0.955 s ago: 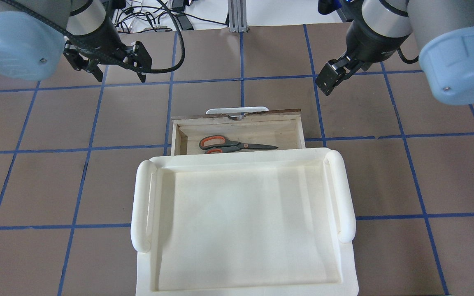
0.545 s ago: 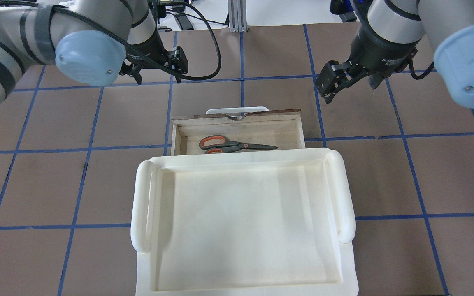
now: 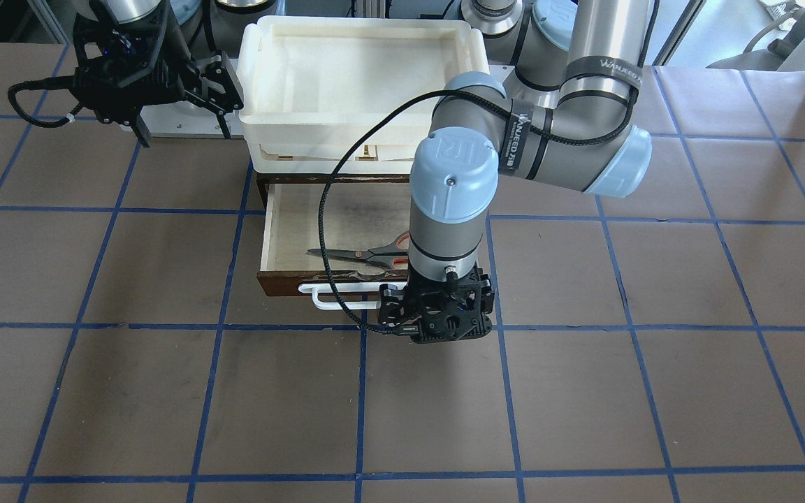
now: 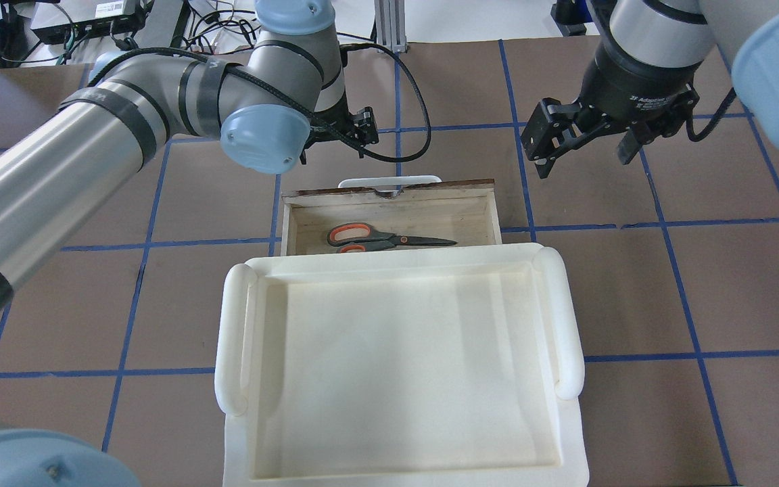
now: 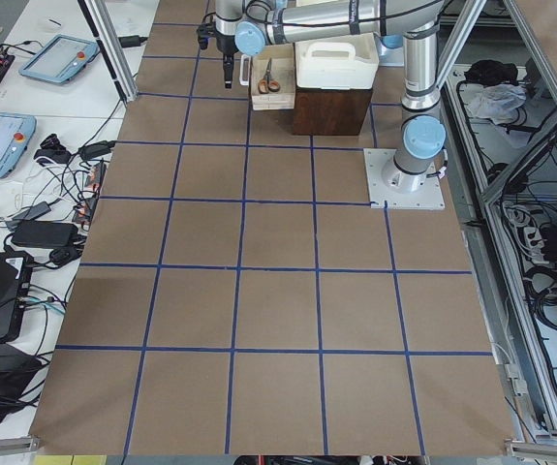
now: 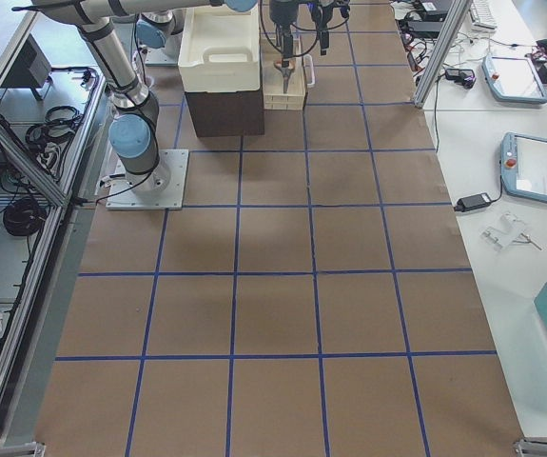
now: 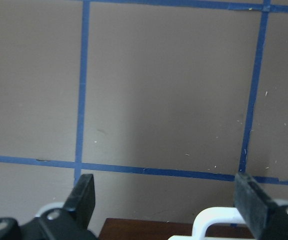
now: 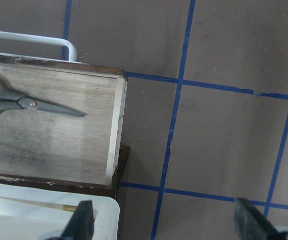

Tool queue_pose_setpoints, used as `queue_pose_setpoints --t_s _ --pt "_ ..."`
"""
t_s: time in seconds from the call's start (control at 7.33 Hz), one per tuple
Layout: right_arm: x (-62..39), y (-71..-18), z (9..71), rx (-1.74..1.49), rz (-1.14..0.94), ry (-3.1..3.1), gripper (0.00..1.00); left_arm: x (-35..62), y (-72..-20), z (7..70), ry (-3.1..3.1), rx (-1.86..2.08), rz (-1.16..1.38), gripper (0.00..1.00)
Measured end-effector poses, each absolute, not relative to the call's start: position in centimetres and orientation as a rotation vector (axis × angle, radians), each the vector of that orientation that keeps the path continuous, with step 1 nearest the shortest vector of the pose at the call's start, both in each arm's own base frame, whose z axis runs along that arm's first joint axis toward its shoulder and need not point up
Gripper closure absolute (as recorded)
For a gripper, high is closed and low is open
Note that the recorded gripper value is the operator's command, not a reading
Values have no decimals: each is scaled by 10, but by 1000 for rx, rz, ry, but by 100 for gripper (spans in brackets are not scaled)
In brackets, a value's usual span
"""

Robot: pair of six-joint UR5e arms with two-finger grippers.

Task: Put scissors in drawer and close it
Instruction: 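Move the left gripper over the drawer's white handle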

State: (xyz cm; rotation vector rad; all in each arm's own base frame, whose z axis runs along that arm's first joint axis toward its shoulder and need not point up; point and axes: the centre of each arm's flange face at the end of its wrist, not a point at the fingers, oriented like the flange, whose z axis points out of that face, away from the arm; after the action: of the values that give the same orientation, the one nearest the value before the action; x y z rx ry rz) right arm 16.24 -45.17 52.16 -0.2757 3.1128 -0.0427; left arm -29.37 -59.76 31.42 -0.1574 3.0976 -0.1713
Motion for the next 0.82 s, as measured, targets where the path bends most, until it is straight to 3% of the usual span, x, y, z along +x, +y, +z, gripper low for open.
queue_pose_setpoints --t_s 0.41,0.82 --pt "161 -454 526 -360 -108 3106 0 -315 -598 278 3092 -121 -127 0" --pt "160 -453 521 -356 -62 3119 0 -312 -592 281 3076 -109 -18 0"
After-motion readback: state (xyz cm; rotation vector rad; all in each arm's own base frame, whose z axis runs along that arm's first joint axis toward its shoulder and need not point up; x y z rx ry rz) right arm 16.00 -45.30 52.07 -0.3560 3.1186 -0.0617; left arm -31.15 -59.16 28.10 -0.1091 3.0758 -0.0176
